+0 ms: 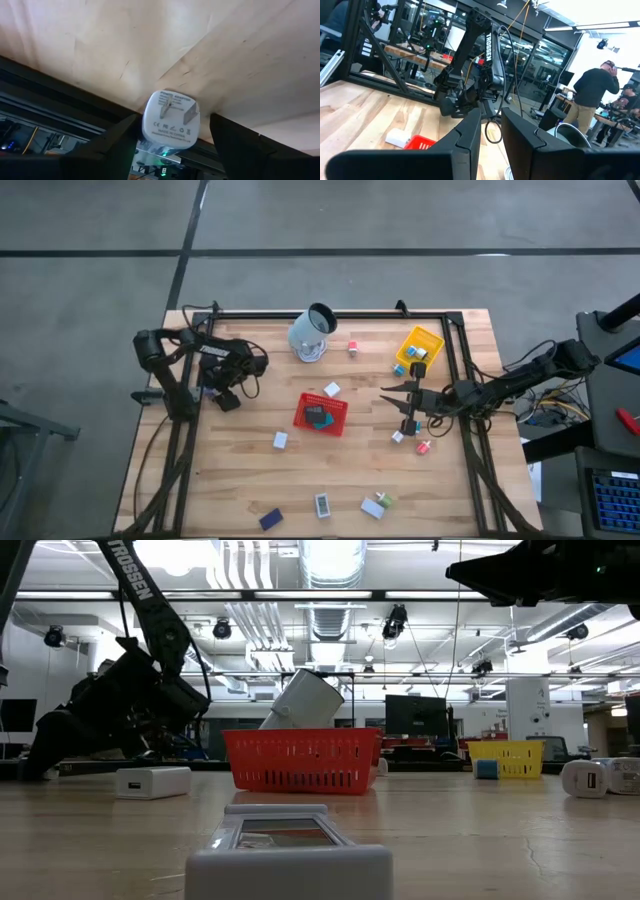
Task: Pick & Place Office items
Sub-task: Put the violet charger adapter into the yellow basket
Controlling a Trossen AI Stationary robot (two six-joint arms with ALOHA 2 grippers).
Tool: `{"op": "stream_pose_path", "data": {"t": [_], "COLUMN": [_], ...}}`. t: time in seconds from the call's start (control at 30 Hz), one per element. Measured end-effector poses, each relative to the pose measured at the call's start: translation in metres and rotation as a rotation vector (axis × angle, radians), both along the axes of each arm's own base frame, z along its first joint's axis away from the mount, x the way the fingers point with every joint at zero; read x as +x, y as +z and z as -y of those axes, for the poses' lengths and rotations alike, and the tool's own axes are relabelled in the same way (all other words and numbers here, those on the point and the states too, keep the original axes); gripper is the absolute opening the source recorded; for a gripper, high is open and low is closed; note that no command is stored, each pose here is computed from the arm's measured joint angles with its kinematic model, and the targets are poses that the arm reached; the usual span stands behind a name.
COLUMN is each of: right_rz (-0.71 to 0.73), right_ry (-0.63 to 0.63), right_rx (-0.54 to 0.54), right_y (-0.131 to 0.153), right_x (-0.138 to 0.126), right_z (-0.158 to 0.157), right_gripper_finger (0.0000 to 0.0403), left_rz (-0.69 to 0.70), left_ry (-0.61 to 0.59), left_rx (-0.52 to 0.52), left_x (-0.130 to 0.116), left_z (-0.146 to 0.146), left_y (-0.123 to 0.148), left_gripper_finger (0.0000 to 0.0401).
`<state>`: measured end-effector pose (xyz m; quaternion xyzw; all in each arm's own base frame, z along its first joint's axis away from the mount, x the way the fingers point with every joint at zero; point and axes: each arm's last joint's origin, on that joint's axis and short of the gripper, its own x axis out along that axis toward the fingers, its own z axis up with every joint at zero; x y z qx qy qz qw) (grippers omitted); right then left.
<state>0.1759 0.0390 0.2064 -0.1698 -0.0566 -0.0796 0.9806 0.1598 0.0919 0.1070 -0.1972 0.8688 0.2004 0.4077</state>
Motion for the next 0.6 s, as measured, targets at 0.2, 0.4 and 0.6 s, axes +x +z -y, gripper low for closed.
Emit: {"op": "stream_pose_path", "data": {"t": [0.2,0.4,0.6], "right_rz": [0.0,0.0,0.0], "right_ry": [0.0,0.001,0.001], "right_rx": [0.002,0.002,0.002], "right_y": [0.0,0.0,0.0], "right_x": [0.0,0.0,0.0], "right_z": [0.0,0.0,0.0], "right_gripper_finger": [0.0073,0.0073,0.0073], "left_rz": [0.009,0.006,0.006], "left_ry": [0.008,0.004,0.005], "left_rx": [-0.008,-0.003,-0.002], "left_x": [0.0004,0.0003,0.0002], "left_z": [0.0002,0.0002,0.0001], "left_y": [-0.0004,-0.0004,-0.0004], "left_gripper_finger": [0.0184,0.0128,0.0128]}}
